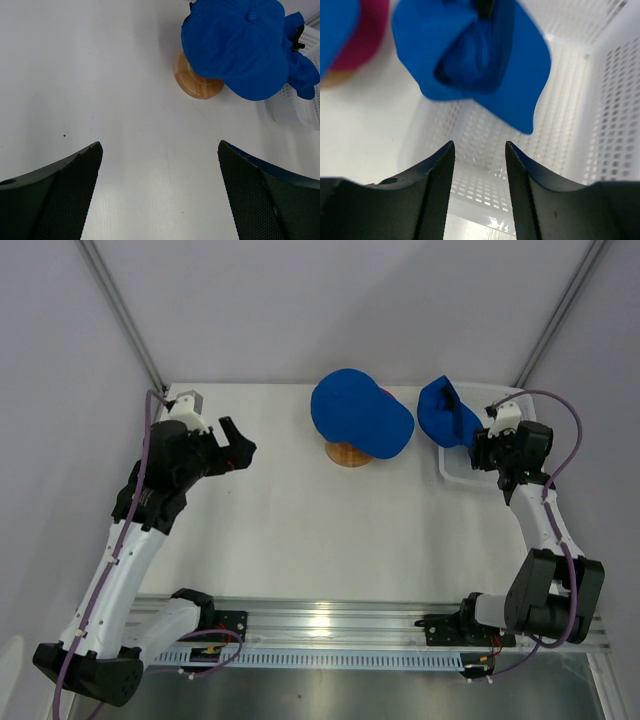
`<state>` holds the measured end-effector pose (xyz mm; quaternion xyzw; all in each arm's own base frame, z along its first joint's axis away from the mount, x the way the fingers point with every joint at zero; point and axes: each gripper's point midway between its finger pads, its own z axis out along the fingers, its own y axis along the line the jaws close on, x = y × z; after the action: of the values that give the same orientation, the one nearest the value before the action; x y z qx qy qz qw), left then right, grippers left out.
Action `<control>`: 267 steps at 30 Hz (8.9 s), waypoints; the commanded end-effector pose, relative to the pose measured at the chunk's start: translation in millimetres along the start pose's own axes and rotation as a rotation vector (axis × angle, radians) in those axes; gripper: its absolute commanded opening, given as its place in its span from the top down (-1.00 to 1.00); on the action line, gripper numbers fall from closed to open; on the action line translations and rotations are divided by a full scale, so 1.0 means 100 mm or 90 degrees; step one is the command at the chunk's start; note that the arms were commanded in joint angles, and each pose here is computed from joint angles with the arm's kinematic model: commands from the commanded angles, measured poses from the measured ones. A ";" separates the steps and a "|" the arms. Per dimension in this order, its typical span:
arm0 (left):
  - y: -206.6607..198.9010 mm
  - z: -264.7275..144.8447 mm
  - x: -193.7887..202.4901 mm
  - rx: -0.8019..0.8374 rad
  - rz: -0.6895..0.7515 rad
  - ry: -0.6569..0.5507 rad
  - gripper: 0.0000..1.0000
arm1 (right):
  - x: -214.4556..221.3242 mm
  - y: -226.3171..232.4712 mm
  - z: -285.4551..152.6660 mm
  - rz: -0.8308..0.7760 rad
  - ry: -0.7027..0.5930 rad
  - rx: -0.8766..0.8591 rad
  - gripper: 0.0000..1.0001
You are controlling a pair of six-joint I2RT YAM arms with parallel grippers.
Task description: Stack the hats
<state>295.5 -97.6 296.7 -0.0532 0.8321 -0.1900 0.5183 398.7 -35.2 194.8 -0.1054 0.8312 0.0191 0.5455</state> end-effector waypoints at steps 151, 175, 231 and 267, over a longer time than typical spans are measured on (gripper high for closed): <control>-0.86 0.23 0.23 0.133 0.075 0.005 -0.99 | -0.45 1.61 0.54 0.434 -0.077 -0.414 -0.54; -0.89 0.12 0.18 0.137 0.083 0.016 -0.99 | -0.81 1.75 0.40 0.574 -0.144 -0.684 1.00; -0.66 0.81 0.15 -0.005 0.030 -0.017 -0.99 | -0.39 1.05 1.11 0.606 0.223 -0.494 0.39; -0.69 3.24 -0.25 0.078 -0.100 -0.007 -0.30 | -1.62 0.69 0.49 0.415 -0.007 -0.309 -0.56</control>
<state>570.8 -220.7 173.6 -0.1152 0.8442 -0.2268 0.4718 488.5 65.3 305.1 0.0435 0.7952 0.4039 0.4502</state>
